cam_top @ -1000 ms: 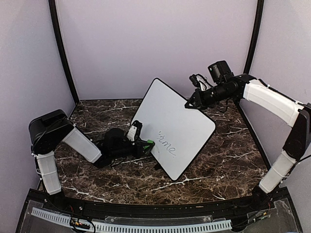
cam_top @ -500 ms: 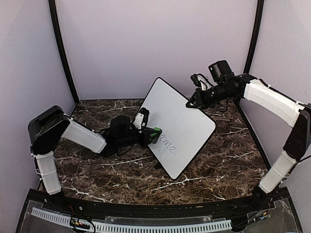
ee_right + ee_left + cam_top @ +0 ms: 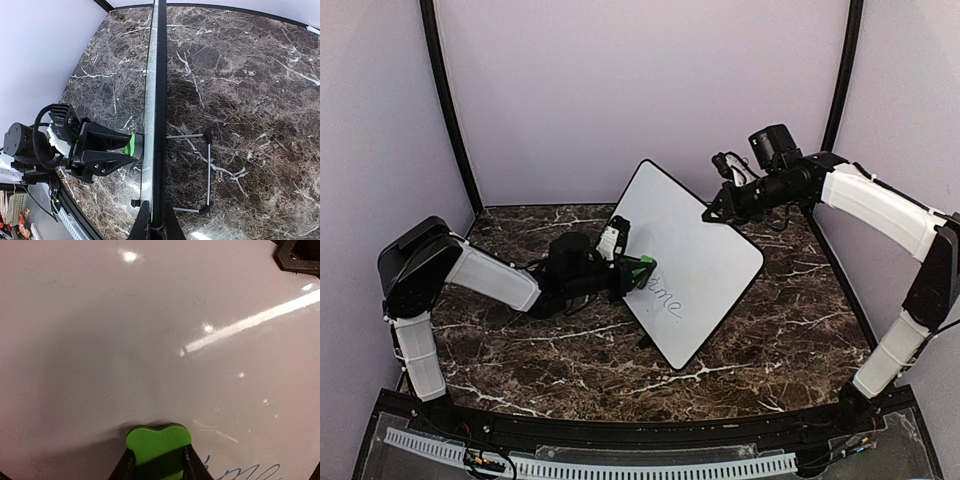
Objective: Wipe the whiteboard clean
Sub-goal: Erase the whiteboard from the whiteboard stand.
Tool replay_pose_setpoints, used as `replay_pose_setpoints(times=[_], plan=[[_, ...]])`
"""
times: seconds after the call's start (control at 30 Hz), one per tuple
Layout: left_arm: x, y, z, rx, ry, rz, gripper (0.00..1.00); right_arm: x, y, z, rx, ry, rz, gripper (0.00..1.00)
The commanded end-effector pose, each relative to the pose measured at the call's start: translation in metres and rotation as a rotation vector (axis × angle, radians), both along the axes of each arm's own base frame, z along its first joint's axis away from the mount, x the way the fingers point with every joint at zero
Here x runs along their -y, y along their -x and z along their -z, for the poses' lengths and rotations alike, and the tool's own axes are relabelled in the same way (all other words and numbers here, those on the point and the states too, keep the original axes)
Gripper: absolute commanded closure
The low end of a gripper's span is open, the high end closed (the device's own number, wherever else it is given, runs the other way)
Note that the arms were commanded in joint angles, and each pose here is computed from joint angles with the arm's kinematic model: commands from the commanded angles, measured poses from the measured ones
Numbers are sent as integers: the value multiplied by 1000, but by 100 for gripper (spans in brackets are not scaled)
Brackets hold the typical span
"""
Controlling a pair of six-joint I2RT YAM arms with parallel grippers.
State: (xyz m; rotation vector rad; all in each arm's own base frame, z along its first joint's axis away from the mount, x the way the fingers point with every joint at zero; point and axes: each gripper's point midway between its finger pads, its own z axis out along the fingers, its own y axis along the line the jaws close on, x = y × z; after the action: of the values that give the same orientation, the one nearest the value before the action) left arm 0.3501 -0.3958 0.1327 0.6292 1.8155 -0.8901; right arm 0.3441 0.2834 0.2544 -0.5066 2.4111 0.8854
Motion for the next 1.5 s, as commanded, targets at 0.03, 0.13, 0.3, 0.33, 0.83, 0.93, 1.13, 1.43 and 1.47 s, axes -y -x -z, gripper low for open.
replay_pose_setpoints(times=[0.03, 0.13, 0.3, 0.33, 0.83, 0.93, 1.13, 1.43, 1.47], plan=[[-16, 29, 56, -120, -101, 17, 100, -25, 34, 25, -32, 27, -209, 100], [-25, 40, 72, -155, -118, 19, 100, -26, 34, 25, -34, 27, -210, 100], [-28, 54, 90, -180, -160, 36, 100, -26, 35, 25, -35, 28, -209, 100], [-30, 56, 92, -187, -164, 34, 100, -25, 35, 25, -34, 27, -209, 100], [2, 34, 42, -99, -81, 70, 100, -26, 36, 27, -40, 32, -212, 100], [8, 27, 32, -73, -80, 72, 100, -26, 36, 26, -37, 31, -214, 100], [16, 19, 19, -40, -77, 73, 100, -27, 36, 27, -41, 32, -215, 100], [7, 35, 42, -102, -88, 97, 100, -26, 36, 27, -38, 33, -212, 100], [3, 41, 51, -121, -100, 98, 100, -25, 36, 27, -39, 33, -212, 100]])
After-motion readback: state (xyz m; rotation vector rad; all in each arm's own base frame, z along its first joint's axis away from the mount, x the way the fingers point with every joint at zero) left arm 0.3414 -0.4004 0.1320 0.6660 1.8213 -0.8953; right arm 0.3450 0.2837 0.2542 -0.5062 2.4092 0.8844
